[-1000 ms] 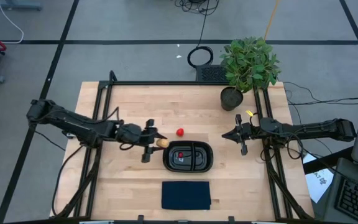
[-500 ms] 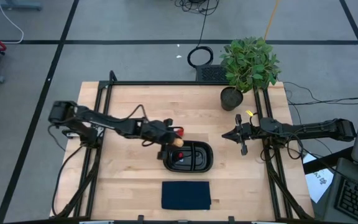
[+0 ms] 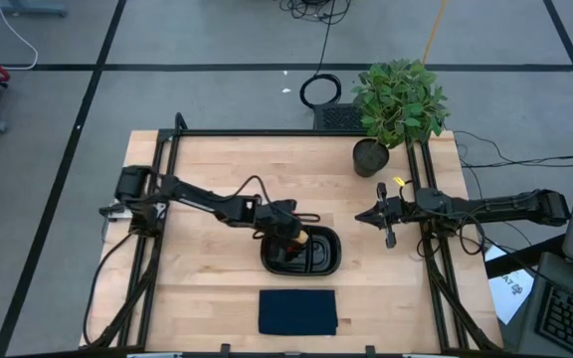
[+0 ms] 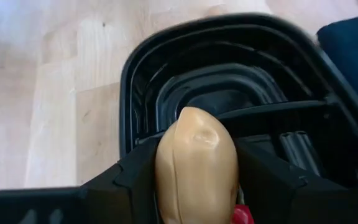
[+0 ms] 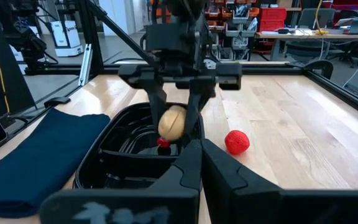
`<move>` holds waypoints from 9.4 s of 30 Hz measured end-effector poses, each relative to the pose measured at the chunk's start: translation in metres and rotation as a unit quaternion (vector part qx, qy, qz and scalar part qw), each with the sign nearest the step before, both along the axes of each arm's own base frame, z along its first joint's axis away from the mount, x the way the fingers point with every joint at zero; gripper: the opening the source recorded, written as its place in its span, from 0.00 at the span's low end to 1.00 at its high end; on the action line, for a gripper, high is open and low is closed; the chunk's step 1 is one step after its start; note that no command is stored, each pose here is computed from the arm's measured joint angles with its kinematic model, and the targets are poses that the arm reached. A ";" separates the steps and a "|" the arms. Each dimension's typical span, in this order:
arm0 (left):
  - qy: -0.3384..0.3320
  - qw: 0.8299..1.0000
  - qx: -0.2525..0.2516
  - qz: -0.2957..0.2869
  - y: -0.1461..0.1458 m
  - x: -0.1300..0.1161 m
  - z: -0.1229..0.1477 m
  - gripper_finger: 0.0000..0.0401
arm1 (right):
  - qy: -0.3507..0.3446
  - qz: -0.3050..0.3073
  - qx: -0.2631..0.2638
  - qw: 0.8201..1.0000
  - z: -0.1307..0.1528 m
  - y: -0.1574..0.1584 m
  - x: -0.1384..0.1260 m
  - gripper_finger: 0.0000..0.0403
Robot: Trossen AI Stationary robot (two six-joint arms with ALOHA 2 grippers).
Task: Pick and placing Produce into tupperware
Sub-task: Put the potato into the black container, then adjust the black container, then put the strawberry into the black container
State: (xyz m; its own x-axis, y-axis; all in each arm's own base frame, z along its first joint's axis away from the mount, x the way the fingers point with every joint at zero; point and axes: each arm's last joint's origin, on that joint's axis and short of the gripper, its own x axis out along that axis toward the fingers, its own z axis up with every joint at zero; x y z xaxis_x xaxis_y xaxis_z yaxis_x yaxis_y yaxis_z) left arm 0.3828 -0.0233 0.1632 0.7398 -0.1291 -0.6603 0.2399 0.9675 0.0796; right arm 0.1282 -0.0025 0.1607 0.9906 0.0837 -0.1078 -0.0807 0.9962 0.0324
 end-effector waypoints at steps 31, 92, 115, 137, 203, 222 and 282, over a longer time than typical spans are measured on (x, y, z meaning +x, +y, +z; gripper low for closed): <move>0.047 0.999 -0.012 -0.025 -0.008 0.003 -0.018 0.52 | 0.001 0.000 0.000 1.000 0.000 0.000 0.000 0.00; 0.077 0.982 0.169 0.039 0.002 0.014 0.031 0.24 | 0.006 0.000 0.002 1.000 -0.001 0.000 0.000 0.00; 0.161 0.969 0.157 0.102 0.019 -0.006 0.006 0.01 | 0.006 0.000 0.000 1.000 -0.001 0.000 0.000 0.00; 0.200 0.968 0.124 0.088 -0.016 -0.016 0.002 0.05 | 0.006 0.000 0.000 1.000 -0.001 0.000 0.000 0.00; -0.339 0.935 0.086 0.067 -0.007 -0.235 0.051 0.00 | -0.044 -0.004 0.043 0.998 0.010 0.001 -0.012 0.00; -0.374 0.920 0.061 0.101 0.012 -0.275 0.035 0.00 | -0.043 -0.022 0.034 0.998 0.010 -0.001 -0.012 0.00; -0.337 0.937 0.029 0.089 0.011 -0.286 0.025 0.02 | -0.041 -0.032 0.098 0.994 0.010 -0.001 -0.012 0.00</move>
